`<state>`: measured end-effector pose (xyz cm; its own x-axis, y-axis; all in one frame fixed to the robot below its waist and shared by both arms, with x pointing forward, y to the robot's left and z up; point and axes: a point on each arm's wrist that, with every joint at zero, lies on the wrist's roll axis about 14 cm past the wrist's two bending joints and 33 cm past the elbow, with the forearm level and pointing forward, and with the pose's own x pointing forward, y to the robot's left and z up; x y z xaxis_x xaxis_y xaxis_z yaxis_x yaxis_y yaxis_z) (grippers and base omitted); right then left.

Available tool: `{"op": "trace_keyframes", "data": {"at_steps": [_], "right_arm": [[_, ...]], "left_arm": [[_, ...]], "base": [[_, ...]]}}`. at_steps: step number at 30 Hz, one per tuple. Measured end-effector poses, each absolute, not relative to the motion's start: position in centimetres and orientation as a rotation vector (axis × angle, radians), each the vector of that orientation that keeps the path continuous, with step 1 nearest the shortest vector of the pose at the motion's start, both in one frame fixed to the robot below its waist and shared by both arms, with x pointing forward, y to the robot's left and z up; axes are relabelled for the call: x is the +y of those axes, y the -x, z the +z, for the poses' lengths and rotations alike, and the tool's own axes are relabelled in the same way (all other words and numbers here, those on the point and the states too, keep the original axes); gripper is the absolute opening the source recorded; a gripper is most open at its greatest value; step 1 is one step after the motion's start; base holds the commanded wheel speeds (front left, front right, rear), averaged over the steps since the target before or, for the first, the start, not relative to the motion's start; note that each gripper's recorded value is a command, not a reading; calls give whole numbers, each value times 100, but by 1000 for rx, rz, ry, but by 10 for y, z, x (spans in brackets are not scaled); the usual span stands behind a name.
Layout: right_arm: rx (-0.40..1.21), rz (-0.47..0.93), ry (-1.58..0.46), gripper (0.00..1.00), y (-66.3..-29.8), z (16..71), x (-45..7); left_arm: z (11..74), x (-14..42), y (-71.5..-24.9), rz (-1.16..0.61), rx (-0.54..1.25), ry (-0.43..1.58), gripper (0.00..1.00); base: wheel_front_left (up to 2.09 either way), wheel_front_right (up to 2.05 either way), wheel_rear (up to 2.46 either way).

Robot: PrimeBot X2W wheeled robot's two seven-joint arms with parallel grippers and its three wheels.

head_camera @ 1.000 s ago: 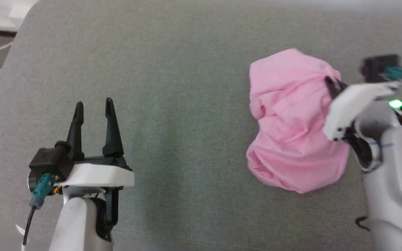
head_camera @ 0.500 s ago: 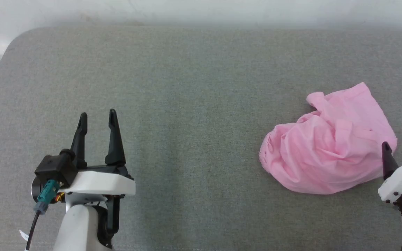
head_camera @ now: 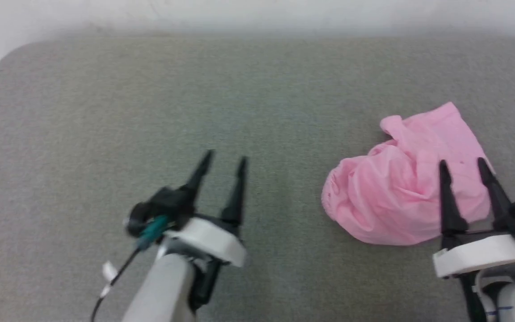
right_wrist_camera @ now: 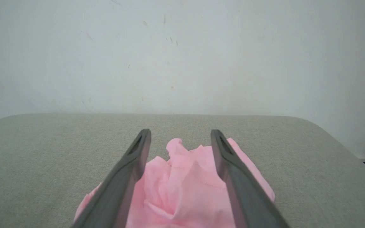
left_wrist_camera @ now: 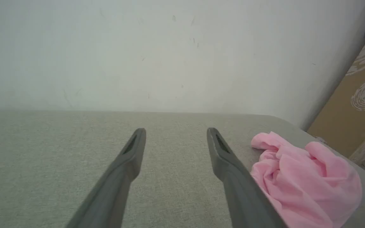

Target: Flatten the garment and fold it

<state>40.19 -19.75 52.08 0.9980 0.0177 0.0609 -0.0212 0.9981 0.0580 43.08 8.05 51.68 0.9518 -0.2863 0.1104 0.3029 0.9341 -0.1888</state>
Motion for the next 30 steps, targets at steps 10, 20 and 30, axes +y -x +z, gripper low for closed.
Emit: {"op": "trace_keyframes", "data": {"at_steps": [10,20,30], "right_arm": [[-61,4,-82,100,-384,509,-200],[-15,-107,-99,100,-364,491,-232],[-15,-93,-109,100,-371,488,-228]], "left_arm": [[464,-41,-443,-671,255,109,100],[390,-78,-432,-754,659,-61,100],[427,-52,-476,-557,442,90,0]], "base": [[0,0,0],[0,0,0],[0,0,0]]}}
